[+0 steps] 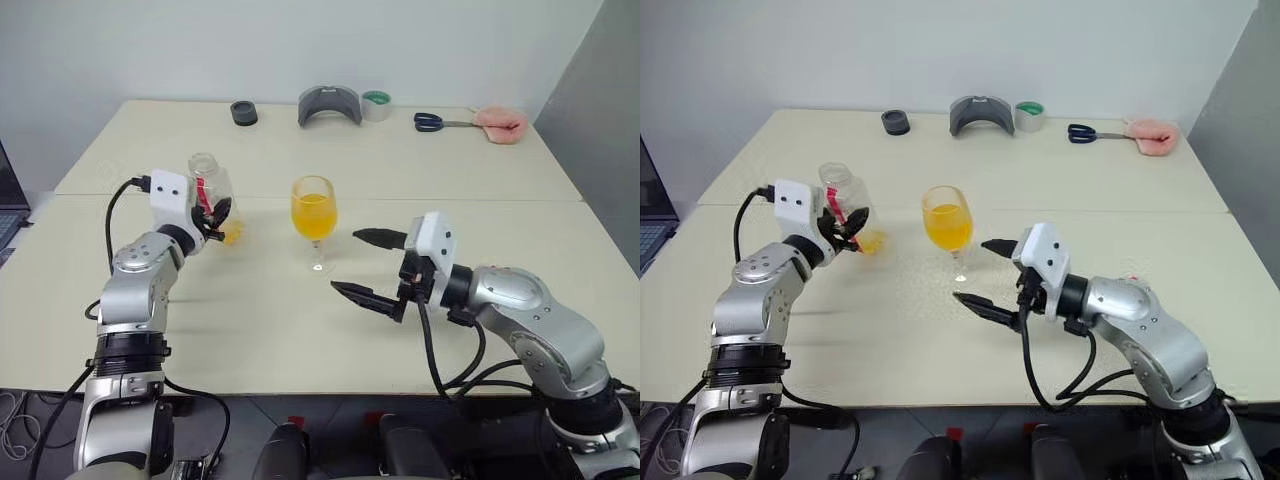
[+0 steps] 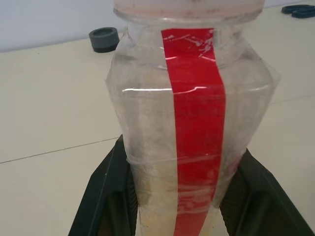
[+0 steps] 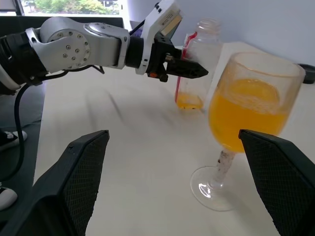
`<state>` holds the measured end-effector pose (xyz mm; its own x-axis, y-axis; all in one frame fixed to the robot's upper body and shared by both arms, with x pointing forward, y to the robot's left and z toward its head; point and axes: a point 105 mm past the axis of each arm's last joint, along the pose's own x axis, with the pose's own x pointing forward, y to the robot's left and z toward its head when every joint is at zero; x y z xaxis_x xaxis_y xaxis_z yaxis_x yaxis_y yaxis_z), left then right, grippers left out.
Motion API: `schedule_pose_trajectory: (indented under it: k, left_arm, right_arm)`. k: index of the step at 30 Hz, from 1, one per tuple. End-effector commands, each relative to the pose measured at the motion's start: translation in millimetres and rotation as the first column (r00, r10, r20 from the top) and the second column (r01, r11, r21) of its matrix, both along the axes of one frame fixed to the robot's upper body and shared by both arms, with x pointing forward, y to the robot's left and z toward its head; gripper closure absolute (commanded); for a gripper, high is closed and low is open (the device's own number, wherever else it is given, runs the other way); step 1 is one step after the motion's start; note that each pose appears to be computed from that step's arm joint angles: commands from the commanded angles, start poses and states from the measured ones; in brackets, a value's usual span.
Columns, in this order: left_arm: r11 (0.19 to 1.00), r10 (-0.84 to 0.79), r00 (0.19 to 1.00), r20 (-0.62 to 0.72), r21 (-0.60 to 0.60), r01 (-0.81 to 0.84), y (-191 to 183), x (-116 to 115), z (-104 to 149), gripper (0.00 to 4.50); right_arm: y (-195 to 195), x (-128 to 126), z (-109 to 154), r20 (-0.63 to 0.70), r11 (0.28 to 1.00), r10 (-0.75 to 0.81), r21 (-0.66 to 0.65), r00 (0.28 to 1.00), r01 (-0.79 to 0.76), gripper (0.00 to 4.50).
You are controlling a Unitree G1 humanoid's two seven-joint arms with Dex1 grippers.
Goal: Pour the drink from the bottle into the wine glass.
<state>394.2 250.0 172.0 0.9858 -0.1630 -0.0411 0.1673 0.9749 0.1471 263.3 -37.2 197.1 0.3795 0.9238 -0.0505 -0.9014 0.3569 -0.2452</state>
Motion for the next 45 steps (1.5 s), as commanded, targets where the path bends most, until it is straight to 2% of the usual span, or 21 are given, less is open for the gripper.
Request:
schedule_pose_trajectory:
  k: [1,12,14,20,21,33,37,41,45]
  left_arm:
    - [1.000,0.014,0.999,0.045,-0.016,-0.014,6,-4,9,2.77]
    - [0.999,0.034,0.999,0.028,-0.028,-0.034,13,-11,-17,2.77]
    - [0.998,0.032,0.999,0.043,-0.046,-0.030,13,-13,-16,2.04]
    - [0.997,0.044,0.997,0.067,-0.062,-0.040,16,-17,-15,0.22]
    - [0.997,0.043,0.997,0.067,-0.062,-0.039,15,-17,-15,0.03]
    - [0.999,0.023,0.994,0.110,0.033,-0.026,13,-30,-13,0.03]
    - [0.999,0.035,0.994,0.107,0.036,-0.039,14,-39,-16,0.03]
    - [0.994,0.037,0.990,0.133,0.096,-0.050,9,-50,-16,0.03]
    - [0.996,0.015,0.987,0.162,0.082,-0.029,1,-60,-16,0.03]
  right_arm:
    - [9,0,5,0.032,1.000,0.030,-0.008,0.999,-0.030,0.00]
    - [20,2,7,0.053,0.998,0.057,-0.019,0.997,-0.056,0.00]
    - [20,3,7,0.059,0.998,0.053,-0.022,0.997,-0.052,0.00]
    - [18,5,7,0.073,0.999,0.039,-0.033,0.997,-0.037,0.00]
    - [17,5,6,0.074,0.999,0.036,-0.036,0.997,-0.034,0.00]
    - [-8,7,-12,0.074,0.996,-0.041,-0.071,0.996,0.046,0.00]
    - [-31,11,-27,0.034,0.987,-0.163,0.002,0.986,0.163,0.00]
    - [-51,14,-44,-0.006,0.956,-0.286,0.060,0.958,0.286,0.00]
    - [-72,21,-59,-0.018,0.861,-0.488,0.150,0.872,0.485,0.00]
